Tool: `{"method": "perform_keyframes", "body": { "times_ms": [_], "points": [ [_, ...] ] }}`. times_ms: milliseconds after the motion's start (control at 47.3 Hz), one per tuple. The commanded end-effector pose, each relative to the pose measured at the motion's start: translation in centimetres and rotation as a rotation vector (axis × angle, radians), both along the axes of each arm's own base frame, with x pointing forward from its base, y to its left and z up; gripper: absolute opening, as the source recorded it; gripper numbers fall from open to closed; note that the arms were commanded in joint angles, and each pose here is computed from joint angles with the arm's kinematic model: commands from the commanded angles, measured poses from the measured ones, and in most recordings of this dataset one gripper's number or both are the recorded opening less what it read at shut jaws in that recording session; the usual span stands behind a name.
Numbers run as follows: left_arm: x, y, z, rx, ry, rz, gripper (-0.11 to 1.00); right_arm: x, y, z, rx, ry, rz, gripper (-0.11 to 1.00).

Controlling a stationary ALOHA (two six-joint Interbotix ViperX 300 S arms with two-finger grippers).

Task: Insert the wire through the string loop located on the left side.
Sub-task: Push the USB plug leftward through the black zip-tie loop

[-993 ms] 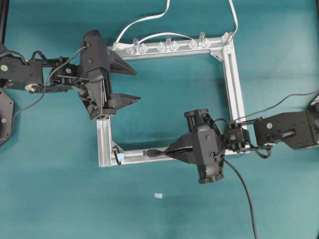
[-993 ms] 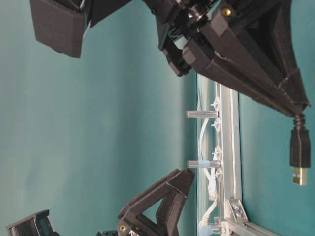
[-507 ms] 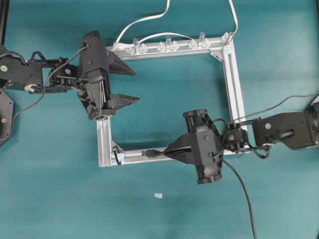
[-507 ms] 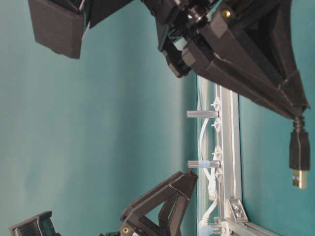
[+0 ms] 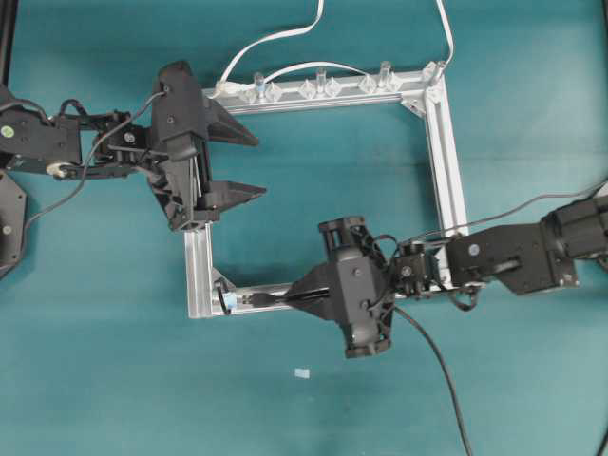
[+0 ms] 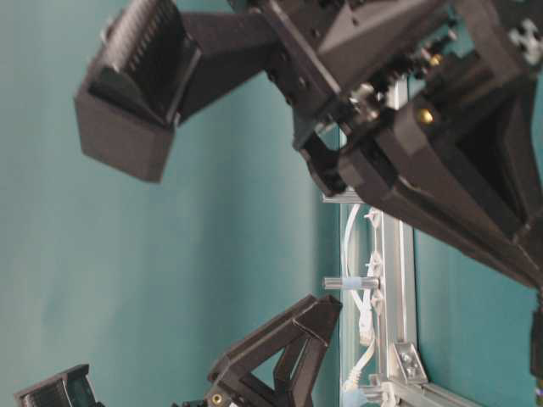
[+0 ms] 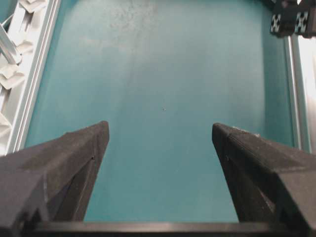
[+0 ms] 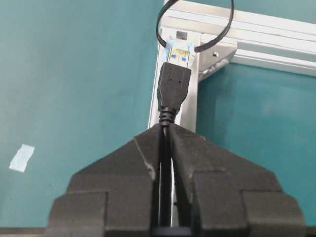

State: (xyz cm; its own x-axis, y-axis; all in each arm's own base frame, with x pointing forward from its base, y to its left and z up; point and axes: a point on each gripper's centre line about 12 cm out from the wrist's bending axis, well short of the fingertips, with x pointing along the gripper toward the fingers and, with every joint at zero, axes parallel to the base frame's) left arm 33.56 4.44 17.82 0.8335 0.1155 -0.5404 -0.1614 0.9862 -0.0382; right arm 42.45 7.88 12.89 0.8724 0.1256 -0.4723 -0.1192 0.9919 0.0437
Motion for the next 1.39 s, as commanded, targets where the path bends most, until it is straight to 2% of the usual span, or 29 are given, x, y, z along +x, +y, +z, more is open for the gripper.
{"method": "perform_keyframes", "body": {
  "times_ms": [0, 486, 1373],
  "points": [
    [0.1, -0.1, 1.1, 0.008, -0.033, -0.006, 0.86, 0.9, 0.0, 1.2, 0.005, -0.035, -0.002, 0.07],
    [0.0, -0.1, 0.9, 0.007, -0.027, -0.006, 0.86, 2.5, -1.0, 1.6, 0.008, -0.059, -0.029, 0.07],
    [-0.4, -0.2, 0.4, 0.006, -0.015, -0.007, 0.86, 5.4, -0.5, 1.7, 0.016, -0.089, -0.030, 0.07]
  ]
}}
